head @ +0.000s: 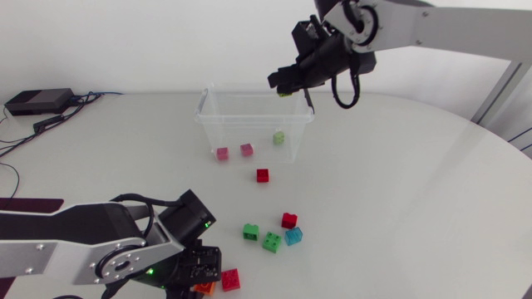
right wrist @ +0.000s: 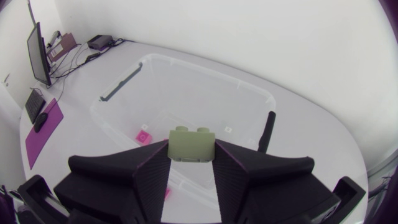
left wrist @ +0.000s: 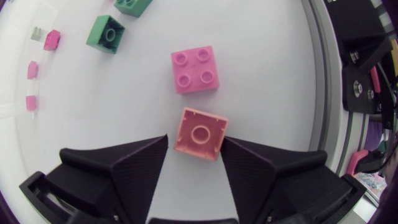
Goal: Pick up the duplo bricks and place them in the container
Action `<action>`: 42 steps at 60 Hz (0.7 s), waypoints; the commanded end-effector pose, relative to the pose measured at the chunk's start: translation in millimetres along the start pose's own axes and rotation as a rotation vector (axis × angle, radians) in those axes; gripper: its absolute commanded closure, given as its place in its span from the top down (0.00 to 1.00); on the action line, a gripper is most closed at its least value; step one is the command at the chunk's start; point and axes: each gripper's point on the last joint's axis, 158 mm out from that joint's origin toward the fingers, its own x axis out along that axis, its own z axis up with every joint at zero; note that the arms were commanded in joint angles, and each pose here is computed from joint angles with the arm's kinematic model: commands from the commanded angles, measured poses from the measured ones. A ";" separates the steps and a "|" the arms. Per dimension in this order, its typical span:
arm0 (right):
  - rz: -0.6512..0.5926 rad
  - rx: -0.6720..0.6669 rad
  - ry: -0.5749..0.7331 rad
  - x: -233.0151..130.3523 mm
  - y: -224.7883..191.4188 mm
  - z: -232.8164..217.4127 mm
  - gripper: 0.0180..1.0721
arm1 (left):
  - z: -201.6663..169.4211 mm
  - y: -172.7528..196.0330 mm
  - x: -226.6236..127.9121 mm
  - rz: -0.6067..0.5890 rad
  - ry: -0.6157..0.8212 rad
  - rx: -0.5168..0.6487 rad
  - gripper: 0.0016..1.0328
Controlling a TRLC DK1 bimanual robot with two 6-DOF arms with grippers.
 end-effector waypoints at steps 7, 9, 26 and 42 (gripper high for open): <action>-0.045 -0.007 0.003 33.8 4.6 2.3 0.66 | -5.8 5.9 -6.8 0.027 -0.018 0.004 0.17; -0.054 -0.011 -0.006 30.5 5.3 6.3 0.77 | -3.6 10.1 -12.5 0.047 -0.037 0.001 0.12; -0.074 -0.023 -0.074 -43.3 5.6 19.5 0.95 | 20.3 61.3 -82.8 0.245 -0.204 -0.040 0.11; -0.083 -0.018 -0.104 -110.7 0.2 -35.5 0.95 | 58.7 150.5 -168.4 0.528 -0.454 -0.208 0.21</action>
